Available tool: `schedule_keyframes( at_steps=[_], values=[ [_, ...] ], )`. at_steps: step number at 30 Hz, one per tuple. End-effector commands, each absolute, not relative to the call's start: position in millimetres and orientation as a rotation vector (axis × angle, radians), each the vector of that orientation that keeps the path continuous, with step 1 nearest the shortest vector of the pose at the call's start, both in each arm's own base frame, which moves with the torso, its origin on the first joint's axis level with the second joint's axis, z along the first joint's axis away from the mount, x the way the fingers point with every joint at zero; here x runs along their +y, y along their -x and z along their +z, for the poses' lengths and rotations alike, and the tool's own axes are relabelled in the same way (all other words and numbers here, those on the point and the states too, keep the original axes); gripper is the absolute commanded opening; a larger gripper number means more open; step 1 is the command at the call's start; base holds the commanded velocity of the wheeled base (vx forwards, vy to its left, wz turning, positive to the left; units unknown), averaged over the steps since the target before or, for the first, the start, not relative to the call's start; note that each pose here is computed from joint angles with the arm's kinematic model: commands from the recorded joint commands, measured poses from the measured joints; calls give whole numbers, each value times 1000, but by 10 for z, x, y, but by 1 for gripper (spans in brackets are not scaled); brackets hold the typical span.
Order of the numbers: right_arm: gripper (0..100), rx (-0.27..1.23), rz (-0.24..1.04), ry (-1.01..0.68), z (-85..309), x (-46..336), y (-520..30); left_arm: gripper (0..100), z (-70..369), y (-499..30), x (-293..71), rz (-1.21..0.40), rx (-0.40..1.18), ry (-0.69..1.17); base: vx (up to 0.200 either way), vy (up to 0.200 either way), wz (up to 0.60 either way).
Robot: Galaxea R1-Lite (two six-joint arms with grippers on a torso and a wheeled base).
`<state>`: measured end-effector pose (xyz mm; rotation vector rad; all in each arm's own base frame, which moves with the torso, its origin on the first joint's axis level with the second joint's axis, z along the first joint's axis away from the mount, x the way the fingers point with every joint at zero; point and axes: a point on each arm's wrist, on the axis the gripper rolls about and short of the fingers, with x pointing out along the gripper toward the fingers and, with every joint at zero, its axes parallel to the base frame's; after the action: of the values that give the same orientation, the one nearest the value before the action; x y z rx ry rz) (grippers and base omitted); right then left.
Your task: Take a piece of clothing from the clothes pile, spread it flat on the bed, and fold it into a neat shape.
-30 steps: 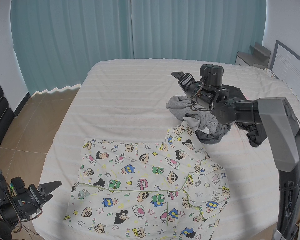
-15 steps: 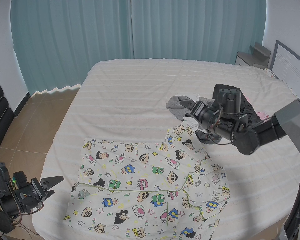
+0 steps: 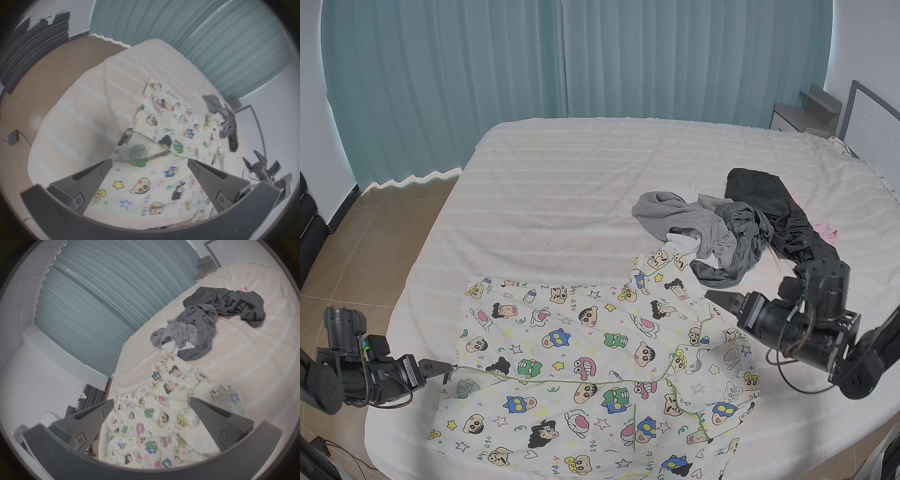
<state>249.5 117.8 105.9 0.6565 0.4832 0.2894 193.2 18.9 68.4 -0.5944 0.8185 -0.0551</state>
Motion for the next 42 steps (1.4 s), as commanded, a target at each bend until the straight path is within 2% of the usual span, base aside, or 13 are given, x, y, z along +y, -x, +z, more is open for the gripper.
schedule_keyframes(
  at_steps=[1, 13, 17, 30, 42],
  values=[
    [100, 468, 319, -638, 1037, 908, -1910, 100, 76, -2363, 255, 5, 1042, 487, 0, 0, 0],
    [100, 482, 320, -642, 967, 855, -1775, 100, -33, -2495, 200, 8, 1068, 482, 0, 0, 0],
    [100, 489, 319, -642, 955, 858, -1775, 100, -7, -2545, 118, 20, 1061, 538, 0, 0, 0],
    [100, 504, 317, -640, 929, 861, -1778, 100, 34, -2378, -23, -8, 1095, 517, 0, 0, 0],
    [100, 517, 310, -637, 901, 846, -1754, 100, 108, -2280, 0, 42, 1067, 475, 0, 0, 0]
  ],
)
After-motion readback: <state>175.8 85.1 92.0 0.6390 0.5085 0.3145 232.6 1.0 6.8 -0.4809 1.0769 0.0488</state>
